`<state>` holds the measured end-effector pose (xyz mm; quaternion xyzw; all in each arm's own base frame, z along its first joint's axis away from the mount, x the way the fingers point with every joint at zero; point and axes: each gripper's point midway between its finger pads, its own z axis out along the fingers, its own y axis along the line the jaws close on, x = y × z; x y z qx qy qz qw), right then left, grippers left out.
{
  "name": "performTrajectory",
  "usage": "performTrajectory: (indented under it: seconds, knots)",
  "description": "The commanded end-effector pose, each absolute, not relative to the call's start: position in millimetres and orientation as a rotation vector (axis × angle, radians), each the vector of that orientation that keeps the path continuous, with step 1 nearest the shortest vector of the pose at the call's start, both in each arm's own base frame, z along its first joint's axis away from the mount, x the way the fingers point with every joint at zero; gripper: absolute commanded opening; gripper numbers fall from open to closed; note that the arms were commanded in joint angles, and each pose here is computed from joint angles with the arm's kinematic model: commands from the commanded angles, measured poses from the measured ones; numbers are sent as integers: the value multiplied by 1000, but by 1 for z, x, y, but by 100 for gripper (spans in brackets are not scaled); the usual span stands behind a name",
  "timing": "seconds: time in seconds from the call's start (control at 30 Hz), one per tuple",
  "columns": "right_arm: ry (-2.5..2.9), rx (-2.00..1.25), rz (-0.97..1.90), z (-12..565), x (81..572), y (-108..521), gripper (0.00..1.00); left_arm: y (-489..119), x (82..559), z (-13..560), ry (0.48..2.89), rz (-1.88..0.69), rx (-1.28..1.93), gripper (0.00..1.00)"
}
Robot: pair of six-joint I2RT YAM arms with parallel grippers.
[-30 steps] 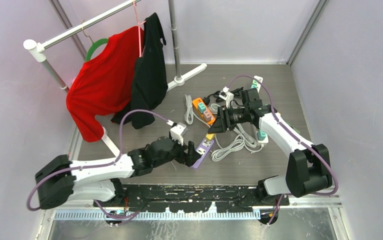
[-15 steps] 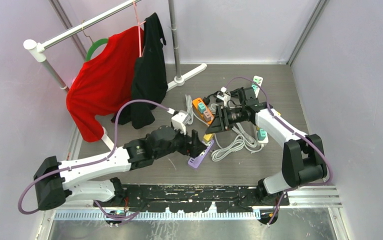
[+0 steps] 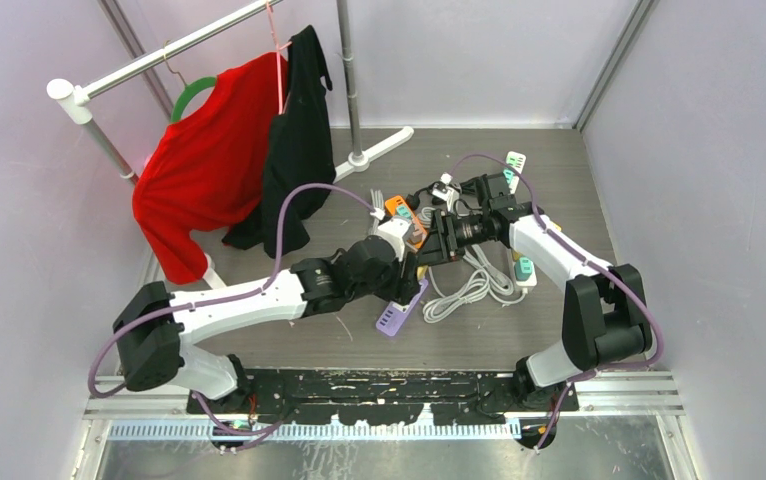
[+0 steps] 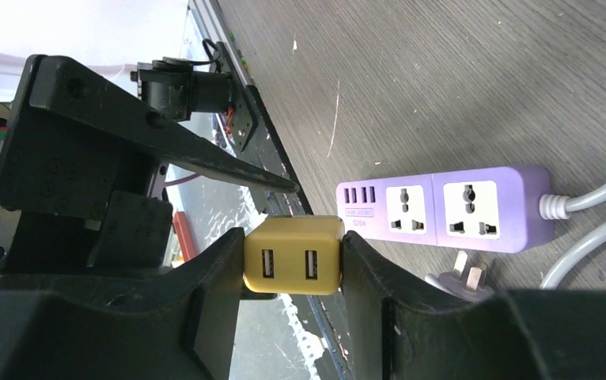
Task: Pull the plug off the socket
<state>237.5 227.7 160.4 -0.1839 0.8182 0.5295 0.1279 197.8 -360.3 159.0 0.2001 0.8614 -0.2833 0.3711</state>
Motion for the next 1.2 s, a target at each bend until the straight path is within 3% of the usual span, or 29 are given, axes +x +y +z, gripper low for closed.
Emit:
performTrajectory:
  seconds: [0.0,0.3,0.4,0.5,0.6,0.77,0.87,0.97,1.17]
  knots:
    - [2326,-556,1600,179,241,232,1,-367,215,177,2144,-670,531,55]
    - [2328,-555,1625,179,240,233,1,-375,223,173,2135,-636,563,39]
    - [2328,-556,1627,179,240,233,1,-376,224,172,2133,-626,565,28]
    - [2329,-557,1632,178,239,233,3,-375,225,172,2131,-622,568,10]
    - [2326,-561,1630,178,239,233,19,-372,223,169,2134,-620,572,0]
    - [2317,-582,1621,179,238,232,63,-363,220,162,2147,-608,552,0]
    - [2314,-605,1605,180,238,231,78,-354,216,154,2166,-595,535,0]
    - [2314,-626,1578,179,239,228,84,-341,212,143,2193,-573,515,0]
    - [2324,-658,1521,175,240,223,85,-294,210,120,2259,-460,420,0]
